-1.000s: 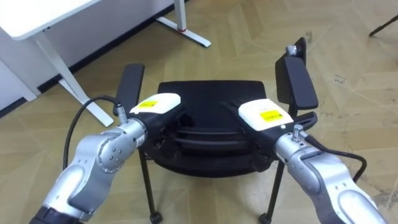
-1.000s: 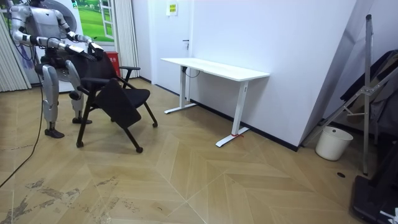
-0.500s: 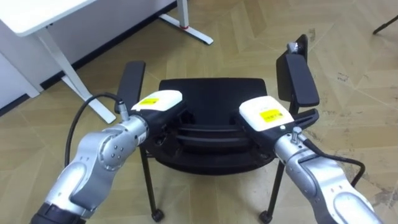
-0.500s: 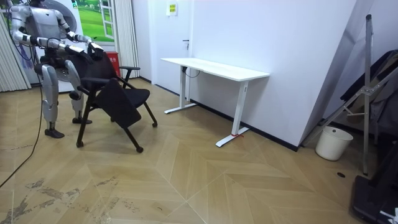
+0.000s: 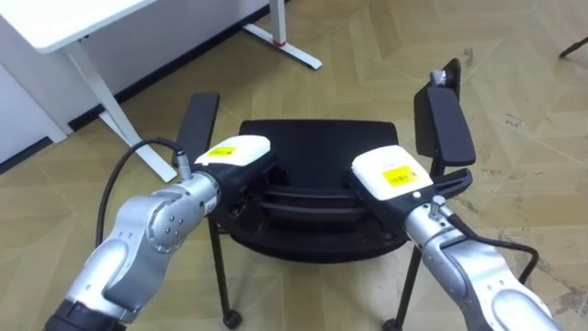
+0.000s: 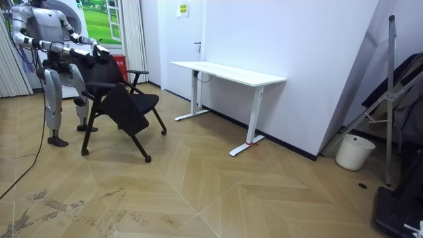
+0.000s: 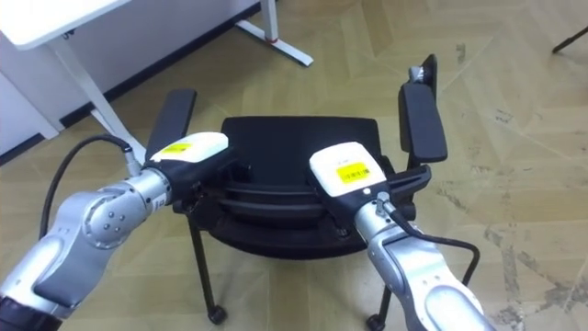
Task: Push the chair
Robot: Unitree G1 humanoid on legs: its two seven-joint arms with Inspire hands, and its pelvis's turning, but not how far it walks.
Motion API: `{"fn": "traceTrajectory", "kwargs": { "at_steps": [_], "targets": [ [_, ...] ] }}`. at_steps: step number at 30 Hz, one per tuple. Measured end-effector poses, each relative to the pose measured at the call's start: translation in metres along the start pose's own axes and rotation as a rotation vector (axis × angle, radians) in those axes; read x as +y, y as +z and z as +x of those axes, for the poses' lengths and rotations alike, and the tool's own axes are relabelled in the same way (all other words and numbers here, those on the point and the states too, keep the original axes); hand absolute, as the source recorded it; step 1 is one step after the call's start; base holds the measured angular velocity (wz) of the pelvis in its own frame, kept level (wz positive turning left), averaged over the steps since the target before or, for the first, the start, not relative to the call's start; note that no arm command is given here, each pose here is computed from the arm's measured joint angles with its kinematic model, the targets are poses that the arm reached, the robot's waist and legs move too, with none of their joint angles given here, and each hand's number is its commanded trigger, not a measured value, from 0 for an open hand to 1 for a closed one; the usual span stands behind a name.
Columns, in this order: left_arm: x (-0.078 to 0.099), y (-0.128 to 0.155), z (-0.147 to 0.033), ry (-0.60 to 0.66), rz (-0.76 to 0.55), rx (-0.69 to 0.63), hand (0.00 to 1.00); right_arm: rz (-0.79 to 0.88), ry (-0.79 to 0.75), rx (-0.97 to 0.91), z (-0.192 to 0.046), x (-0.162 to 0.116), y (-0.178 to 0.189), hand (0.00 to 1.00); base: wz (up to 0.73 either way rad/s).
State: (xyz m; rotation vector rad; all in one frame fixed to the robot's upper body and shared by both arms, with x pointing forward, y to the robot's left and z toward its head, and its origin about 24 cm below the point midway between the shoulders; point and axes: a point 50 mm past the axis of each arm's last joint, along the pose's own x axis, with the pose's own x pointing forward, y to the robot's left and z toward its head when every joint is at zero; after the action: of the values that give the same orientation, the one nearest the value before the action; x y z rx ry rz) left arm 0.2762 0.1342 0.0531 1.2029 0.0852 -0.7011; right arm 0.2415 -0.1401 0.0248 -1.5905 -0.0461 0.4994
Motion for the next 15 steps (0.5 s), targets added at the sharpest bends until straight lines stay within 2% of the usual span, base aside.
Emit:
{"fn": "traceTrajectory", "kwargs": {
  "at_steps": [15],
  "targets": [
    [-0.006, -0.002, 0.004, -0.022, 0.006, 0.016, 1.0, 0.016, 0.007, -0.016, 0.003, 0.01, 0.0, 1.0, 0.03]
  ]
}}
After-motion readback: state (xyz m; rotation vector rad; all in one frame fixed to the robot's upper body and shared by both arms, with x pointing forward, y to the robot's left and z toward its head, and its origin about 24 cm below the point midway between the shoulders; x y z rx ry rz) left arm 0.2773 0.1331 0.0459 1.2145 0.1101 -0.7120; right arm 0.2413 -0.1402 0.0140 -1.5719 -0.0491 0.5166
